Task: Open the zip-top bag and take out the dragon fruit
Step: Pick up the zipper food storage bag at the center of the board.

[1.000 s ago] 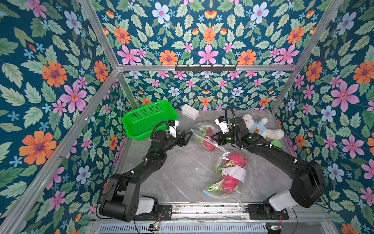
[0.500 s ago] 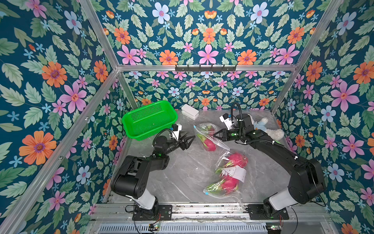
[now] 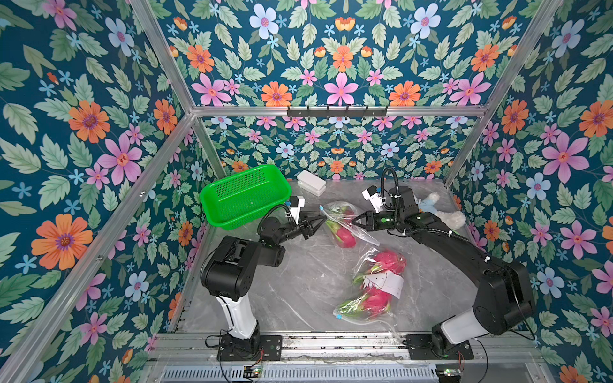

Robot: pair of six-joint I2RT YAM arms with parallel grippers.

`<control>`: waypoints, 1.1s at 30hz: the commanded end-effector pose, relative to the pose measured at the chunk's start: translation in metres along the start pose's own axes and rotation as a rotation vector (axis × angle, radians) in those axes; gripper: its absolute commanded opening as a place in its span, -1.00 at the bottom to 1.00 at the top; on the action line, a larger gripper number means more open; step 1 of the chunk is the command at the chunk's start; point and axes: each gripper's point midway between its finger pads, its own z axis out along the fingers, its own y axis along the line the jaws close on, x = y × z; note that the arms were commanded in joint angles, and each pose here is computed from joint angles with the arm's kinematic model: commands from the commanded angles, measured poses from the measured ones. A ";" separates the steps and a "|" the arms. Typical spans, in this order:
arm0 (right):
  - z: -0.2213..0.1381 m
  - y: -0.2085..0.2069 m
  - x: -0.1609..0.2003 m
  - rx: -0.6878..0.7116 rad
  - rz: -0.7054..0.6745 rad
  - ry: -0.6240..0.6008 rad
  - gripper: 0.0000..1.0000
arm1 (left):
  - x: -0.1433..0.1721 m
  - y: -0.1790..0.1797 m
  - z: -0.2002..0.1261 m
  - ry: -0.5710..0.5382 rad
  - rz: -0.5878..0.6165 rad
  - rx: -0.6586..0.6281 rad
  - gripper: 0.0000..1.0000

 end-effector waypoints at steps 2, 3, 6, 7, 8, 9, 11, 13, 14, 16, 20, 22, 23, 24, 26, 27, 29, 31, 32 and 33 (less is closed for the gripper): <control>-0.002 0.004 -0.001 -0.019 -0.022 -0.001 -1.00 | -0.016 -0.016 0.005 -0.039 0.028 0.087 -0.71; -0.002 0.003 0.000 -0.013 -0.020 0.001 -1.00 | -0.017 -0.017 0.005 -0.039 0.023 0.096 -0.91; -0.004 0.000 0.002 0.013 -0.023 0.004 -1.00 | -0.022 -0.023 0.006 -0.048 0.010 0.108 -1.00; -0.006 0.001 0.000 0.017 -0.031 -0.003 -1.00 | -0.023 -0.025 0.005 -0.049 0.006 0.108 -1.00; -0.008 0.002 0.000 0.023 -0.033 -0.005 -1.00 | -0.024 -0.028 0.005 -0.050 0.006 0.108 -1.00; -0.011 0.004 -0.002 0.031 -0.040 -0.011 -1.00 | -0.024 -0.032 0.004 -0.052 0.008 0.109 -1.00; -0.016 0.005 -0.005 0.057 -0.054 -0.013 -1.00 | -0.024 -0.040 0.003 -0.052 0.015 0.107 -1.00; -0.026 0.008 -0.011 0.102 -0.074 -0.023 -0.47 | -0.021 -0.048 0.006 -0.041 0.036 0.085 -1.00; -0.030 0.011 -0.012 0.118 -0.083 -0.026 -0.28 | -0.019 -0.051 0.008 -0.031 0.057 0.064 -1.00; -0.038 0.021 -0.016 0.171 -0.139 -0.041 -0.07 | -0.004 -0.054 0.017 0.038 0.123 -0.006 -1.00; -0.042 0.048 -0.017 0.257 -0.286 -0.040 0.03 | 0.024 -0.056 0.032 0.201 0.284 -0.166 -1.00; -0.039 0.059 -0.019 0.226 -0.297 -0.038 -0.01 | 0.022 -0.058 0.031 0.193 0.288 -0.183 -1.00; -0.038 0.062 -0.019 0.211 -0.294 -0.032 -0.02 | 0.021 -0.058 0.030 0.181 0.286 -0.190 -1.00; -0.036 0.062 -0.018 0.206 -0.296 -0.024 -0.03 | 0.020 -0.058 0.029 0.168 0.289 -0.194 -1.00; -0.033 0.060 -0.018 0.209 -0.316 -0.014 -0.04 | 0.019 -0.058 0.028 0.163 0.289 -0.204 -1.00; -0.031 0.059 -0.017 0.205 -0.331 -0.005 -0.04 | 0.018 -0.058 0.028 0.161 0.291 -0.205 -1.00; -0.027 0.060 -0.013 0.183 -0.357 0.018 -0.03 | 0.017 -0.060 0.027 0.153 0.294 -0.203 -1.00; -0.022 0.063 -0.008 0.143 -0.379 0.049 -0.03 | 0.014 -0.062 0.026 0.142 0.300 -0.202 -1.00; -0.019 0.063 -0.006 0.128 -0.384 0.063 -0.03 | 0.012 -0.063 0.027 0.140 0.302 -0.202 -1.00; -0.015 0.063 -0.003 0.114 -0.387 0.077 -0.03 | 0.012 -0.063 0.026 0.141 0.303 -0.203 -1.00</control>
